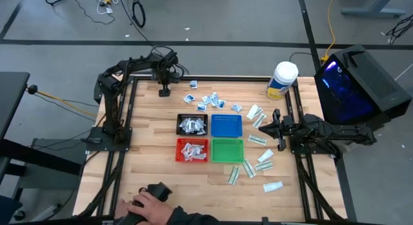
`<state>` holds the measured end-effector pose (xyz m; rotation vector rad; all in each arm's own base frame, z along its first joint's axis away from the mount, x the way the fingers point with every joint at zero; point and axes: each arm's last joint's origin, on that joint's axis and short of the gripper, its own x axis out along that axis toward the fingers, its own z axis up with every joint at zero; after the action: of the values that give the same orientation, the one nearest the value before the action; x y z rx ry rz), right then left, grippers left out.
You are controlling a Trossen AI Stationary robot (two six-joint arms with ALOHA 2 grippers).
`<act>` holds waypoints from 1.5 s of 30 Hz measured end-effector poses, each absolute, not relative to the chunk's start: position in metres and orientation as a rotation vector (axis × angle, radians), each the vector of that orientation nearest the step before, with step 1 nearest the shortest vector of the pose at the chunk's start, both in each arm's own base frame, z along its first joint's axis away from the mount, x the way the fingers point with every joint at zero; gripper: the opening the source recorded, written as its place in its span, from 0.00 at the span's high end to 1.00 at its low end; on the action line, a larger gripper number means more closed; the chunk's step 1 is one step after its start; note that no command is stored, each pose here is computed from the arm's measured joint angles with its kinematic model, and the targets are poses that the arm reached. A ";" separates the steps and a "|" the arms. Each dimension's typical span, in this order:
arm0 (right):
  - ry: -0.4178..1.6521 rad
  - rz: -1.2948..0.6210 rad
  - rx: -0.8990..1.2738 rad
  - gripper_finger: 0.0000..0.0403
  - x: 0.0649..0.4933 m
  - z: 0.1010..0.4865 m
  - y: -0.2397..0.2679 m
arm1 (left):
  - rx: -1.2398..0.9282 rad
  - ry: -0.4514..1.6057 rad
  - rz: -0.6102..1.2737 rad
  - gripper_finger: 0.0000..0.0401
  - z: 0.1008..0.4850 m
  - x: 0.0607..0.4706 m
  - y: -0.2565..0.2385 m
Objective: Pick & Place First Aid Supplies
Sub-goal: Put the gray towelette pack into the black bin
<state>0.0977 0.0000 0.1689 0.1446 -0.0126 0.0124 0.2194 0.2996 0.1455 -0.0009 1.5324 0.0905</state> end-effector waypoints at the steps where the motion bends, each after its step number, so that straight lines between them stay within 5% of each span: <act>1: -0.013 0.012 0.144 0.96 0.098 0.169 0.000 | 0.003 1.544 0.084 0.05 0.143 0.218 0.298; 13: -0.013 0.012 0.144 0.96 0.098 0.169 0.000 | 0.034 1.558 0.089 0.07 0.134 0.219 0.291; 31: -0.013 0.012 0.144 0.96 0.098 0.169 0.000 | 0.016 1.568 0.083 0.43 0.132 0.219 0.290; 45: -0.012 0.012 0.144 0.96 0.098 0.169 0.000 | 0.058 1.537 0.117 0.44 0.150 0.220 0.285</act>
<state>0.0977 0.0000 0.1689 0.1442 -0.0125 0.0118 0.2205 0.2851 0.1496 0.0576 1.5370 0.1171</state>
